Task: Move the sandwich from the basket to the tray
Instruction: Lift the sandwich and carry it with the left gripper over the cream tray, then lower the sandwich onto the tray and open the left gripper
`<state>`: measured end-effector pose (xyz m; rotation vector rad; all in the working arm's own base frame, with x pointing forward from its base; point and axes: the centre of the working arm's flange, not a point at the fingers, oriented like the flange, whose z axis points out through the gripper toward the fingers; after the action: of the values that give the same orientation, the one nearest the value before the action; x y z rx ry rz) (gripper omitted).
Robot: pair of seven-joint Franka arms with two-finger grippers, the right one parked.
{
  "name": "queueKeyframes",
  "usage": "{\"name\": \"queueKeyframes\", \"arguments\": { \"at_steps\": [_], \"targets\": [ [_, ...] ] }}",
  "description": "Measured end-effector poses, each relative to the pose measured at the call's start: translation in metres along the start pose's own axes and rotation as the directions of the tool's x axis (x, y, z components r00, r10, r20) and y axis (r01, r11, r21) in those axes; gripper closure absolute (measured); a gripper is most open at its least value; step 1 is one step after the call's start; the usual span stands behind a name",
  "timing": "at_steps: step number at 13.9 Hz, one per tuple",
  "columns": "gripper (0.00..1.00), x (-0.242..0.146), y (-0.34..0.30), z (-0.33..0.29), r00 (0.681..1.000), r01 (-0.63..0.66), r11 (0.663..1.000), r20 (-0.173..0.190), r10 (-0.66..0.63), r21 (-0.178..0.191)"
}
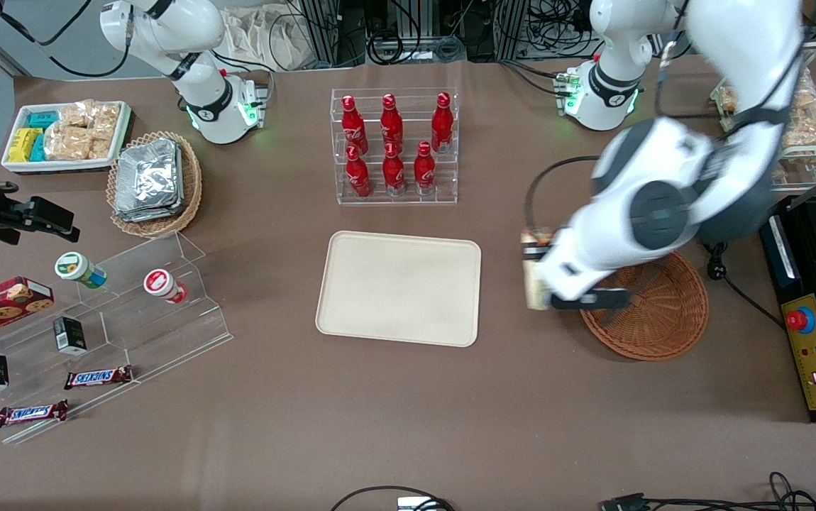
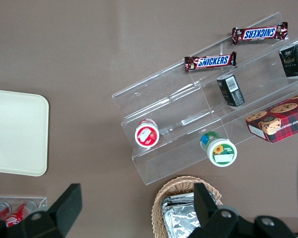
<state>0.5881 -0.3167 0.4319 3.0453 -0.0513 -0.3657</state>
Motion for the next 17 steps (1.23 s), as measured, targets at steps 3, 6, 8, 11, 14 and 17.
{"name": "queueKeyframes", "arguments": {
  "at_steps": [3, 6, 8, 11, 14, 17],
  "targets": [
    [0.85, 0.003, 0.069, 0.083, 1.0, -0.018, 0.998, -0.024, 0.019, 0.052],
    [0.85, 0.01, 0.089, 0.141, 1.0, -0.021, 0.998, -0.017, 0.022, 0.065],
    [0.85, 0.017, 0.084, 0.159, 1.0, -0.013, 0.998, -0.003, 0.013, 0.061],
    [0.87, 0.021, 0.082, 0.17, 1.0, -0.008, 0.999, 0.002, 0.008, 0.051],
    [0.83, 0.021, 0.083, 0.192, 1.0, -0.012, 0.999, 0.008, 0.012, 0.039],
    [0.53, 0.023, 0.079, 0.199, 1.0, -0.006, 0.999, 0.012, 0.005, 0.044]
  ]
}}
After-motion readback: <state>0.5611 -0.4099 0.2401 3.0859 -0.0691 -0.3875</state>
